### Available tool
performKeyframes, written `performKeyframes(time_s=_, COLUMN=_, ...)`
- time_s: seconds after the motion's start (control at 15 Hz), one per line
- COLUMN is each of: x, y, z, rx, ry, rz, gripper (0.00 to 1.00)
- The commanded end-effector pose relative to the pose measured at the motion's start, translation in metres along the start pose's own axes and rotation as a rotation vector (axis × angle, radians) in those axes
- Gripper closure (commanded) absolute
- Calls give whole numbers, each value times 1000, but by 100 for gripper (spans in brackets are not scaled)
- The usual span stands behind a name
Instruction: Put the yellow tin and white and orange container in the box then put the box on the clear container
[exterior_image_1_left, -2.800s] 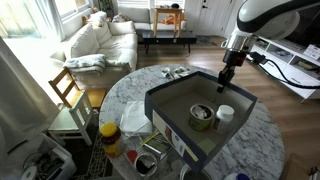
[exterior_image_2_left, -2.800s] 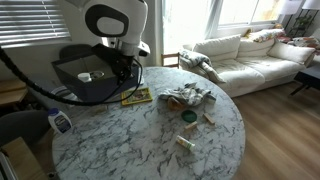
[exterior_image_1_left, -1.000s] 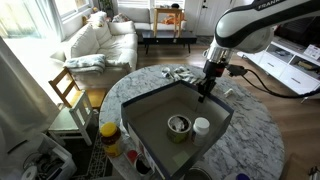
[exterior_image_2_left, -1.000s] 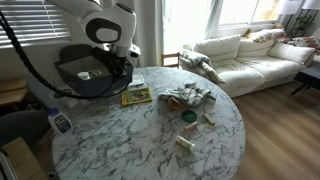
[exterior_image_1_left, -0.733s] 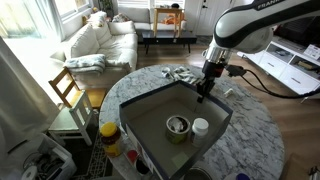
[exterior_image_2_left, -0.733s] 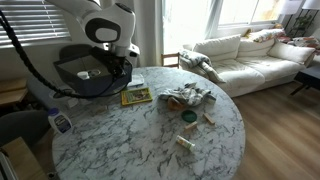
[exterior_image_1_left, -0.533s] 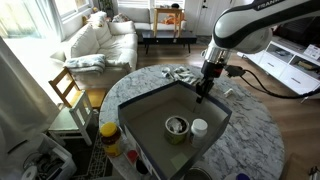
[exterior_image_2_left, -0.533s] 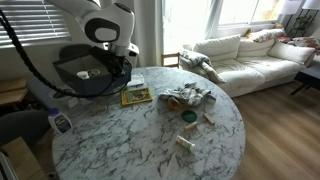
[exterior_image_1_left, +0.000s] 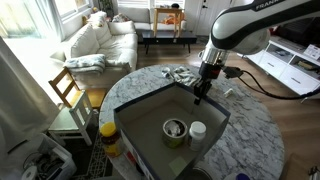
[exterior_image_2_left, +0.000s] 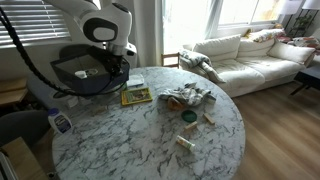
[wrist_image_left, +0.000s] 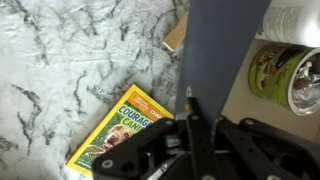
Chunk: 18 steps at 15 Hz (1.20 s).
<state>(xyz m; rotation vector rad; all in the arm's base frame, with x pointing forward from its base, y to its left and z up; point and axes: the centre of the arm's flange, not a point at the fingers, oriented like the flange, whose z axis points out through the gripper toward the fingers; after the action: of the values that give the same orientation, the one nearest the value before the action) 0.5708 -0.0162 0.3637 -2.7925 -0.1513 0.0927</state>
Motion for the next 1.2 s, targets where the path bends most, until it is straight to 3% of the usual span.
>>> performKeyframes(time_s=0.0, x=2, y=-6, z=0, rx=7, ry=3, rz=13, gripper=99)
performKeyframes(time_s=1.13, x=3, y=-5, z=3, rx=-4, ry=-23, rz=-30, gripper=99)
